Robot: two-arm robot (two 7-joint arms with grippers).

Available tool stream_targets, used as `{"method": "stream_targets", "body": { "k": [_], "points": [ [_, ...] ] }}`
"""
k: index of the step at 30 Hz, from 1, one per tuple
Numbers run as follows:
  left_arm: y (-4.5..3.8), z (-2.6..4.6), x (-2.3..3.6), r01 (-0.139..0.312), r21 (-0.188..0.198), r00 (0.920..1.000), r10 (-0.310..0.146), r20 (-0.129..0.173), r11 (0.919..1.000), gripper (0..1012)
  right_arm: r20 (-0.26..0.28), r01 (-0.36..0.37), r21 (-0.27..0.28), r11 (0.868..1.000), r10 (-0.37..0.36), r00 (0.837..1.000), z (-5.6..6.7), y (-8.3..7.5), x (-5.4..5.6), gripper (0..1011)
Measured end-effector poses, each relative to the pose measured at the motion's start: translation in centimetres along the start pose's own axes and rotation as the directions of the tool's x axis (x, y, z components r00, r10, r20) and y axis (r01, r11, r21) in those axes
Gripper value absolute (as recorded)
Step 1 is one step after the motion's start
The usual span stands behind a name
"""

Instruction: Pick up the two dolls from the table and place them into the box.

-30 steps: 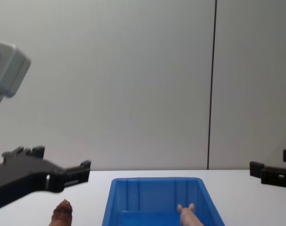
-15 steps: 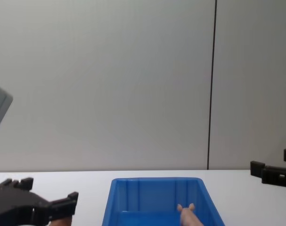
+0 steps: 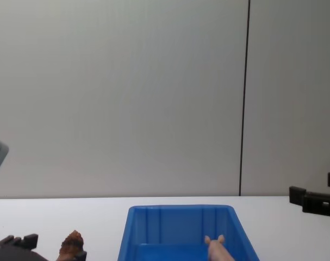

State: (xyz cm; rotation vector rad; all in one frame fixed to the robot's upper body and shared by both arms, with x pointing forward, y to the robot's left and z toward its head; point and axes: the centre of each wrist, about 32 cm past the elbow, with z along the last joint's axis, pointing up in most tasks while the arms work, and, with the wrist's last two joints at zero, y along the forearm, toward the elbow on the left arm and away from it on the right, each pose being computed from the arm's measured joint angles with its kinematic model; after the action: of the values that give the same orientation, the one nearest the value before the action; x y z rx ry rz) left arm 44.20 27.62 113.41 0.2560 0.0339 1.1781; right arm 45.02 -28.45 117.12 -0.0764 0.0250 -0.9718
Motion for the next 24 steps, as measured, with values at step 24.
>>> {"method": "stream_targets", "body": {
  "k": [24],
  "points": [
    [-1.87,-2.14,2.23,0.072,0.081,0.9969,-0.070,-0.037,0.9940,961,0.000,0.000,0.000,1.000,0.000,1.000,0.0,0.0,0.0,1001]
  ]
}}
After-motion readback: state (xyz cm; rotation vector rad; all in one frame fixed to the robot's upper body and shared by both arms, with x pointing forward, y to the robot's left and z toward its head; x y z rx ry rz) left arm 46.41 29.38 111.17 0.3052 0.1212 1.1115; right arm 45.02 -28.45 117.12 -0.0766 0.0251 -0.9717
